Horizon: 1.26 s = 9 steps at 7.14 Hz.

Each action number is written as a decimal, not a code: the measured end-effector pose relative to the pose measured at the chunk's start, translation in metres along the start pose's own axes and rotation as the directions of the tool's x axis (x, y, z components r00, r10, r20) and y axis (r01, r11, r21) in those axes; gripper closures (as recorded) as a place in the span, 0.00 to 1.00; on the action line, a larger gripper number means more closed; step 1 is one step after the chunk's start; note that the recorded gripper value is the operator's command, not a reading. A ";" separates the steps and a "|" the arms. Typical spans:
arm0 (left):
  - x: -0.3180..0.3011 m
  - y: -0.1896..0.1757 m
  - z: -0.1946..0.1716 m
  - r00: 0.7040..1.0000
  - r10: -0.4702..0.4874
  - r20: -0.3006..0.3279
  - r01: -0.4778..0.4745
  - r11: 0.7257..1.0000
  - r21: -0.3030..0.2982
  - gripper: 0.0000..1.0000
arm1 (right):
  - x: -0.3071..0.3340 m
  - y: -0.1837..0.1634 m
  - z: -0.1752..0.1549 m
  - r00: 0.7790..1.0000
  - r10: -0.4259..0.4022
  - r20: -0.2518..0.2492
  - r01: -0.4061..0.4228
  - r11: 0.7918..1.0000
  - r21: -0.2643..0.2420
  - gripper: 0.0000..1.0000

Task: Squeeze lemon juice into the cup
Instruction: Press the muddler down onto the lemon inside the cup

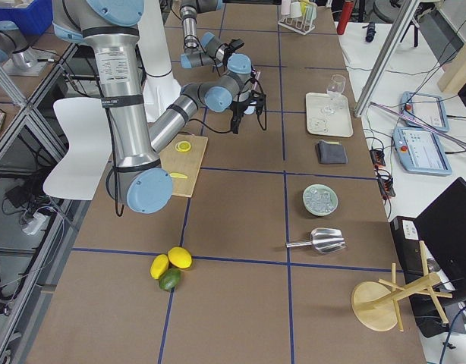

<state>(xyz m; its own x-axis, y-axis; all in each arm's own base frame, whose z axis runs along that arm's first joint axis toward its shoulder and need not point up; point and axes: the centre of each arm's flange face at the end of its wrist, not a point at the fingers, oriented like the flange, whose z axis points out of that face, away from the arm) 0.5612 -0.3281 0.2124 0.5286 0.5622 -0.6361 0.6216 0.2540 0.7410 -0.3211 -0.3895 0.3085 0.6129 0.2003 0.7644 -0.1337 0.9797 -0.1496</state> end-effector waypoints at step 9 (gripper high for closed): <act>0.020 -0.069 -0.019 0.998 0.020 -0.052 -0.015 0.995 0.094 1.00 | 0.001 -0.001 0.003 1.000 0.002 -0.006 -0.002 1.000 -0.001 0.00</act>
<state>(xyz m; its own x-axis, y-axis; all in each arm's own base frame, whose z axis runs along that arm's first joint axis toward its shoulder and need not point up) 0.5177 -0.3200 0.1524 0.5104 0.6069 -0.6092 0.6653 0.1702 0.7269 -0.3227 -0.3904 0.3107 0.6170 0.2028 0.7604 -0.1345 0.9792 -0.1520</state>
